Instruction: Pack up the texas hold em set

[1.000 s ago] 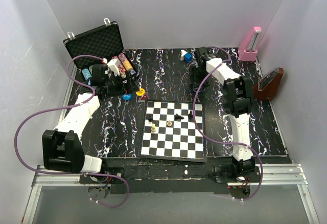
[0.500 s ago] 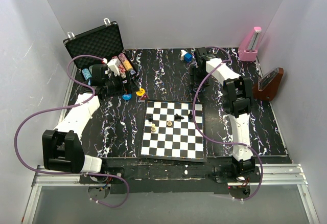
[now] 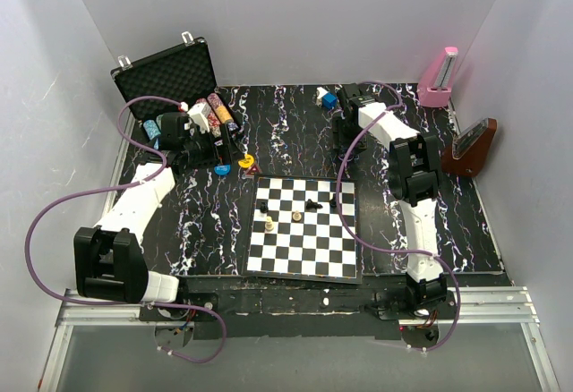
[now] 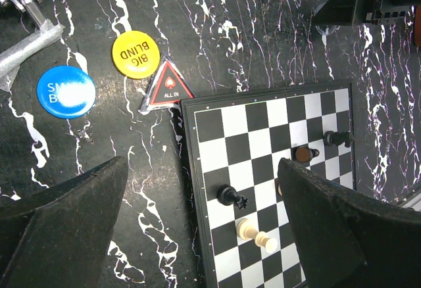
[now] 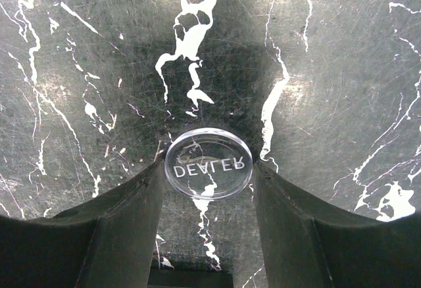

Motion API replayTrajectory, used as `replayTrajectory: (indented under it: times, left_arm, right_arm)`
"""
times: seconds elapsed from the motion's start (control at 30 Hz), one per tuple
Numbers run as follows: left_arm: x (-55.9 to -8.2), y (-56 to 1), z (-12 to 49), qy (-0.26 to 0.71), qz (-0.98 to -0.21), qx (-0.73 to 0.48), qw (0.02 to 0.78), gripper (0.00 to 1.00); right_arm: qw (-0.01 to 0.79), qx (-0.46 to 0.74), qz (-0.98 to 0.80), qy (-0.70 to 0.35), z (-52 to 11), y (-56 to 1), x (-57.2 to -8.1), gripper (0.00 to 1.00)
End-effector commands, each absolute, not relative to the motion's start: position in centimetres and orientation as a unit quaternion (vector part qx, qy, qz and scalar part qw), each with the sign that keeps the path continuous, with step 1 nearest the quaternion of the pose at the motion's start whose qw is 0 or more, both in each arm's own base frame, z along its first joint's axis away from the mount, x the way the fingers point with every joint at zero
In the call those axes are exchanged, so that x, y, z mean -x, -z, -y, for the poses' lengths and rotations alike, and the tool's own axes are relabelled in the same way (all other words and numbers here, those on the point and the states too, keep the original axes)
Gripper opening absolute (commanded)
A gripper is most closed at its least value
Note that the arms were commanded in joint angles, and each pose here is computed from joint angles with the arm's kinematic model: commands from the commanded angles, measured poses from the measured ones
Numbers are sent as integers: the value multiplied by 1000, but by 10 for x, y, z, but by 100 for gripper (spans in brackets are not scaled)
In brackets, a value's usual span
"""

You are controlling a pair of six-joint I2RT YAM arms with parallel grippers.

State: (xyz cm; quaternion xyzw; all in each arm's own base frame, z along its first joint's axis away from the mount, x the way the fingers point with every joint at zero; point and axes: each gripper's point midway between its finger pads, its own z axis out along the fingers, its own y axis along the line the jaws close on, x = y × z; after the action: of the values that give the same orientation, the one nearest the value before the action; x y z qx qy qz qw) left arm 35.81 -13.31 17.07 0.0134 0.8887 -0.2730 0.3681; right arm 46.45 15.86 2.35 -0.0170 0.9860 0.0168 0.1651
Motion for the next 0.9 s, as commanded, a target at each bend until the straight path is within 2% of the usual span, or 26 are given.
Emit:
replayTrajectory:
  times: [0.0,0.07,0.33,0.63,0.87]
  left_arm:
    - [-360,-197,137,286,-871,-28,399,98]
    - [-360,-196,138,286,-871,-28,398,98]
    - [-359,-194,138,288,-872,-22,395,98]
    - [-359,-193,139,292,-872,-19,392,98]
    - [-362,-187,145,309,-874,-9,375,98]
  right_arm:
    - [114,16,-993,22,-146,7,-447,63]
    - [113,16,-993,25,-146,7,-447,63]
    - [120,26,-992,4,-153,-6,-447,43]
    - [162,36,-986,-28,-166,-51,-453,42]
    - [170,56,-983,-38,-183,-66,-446,41]
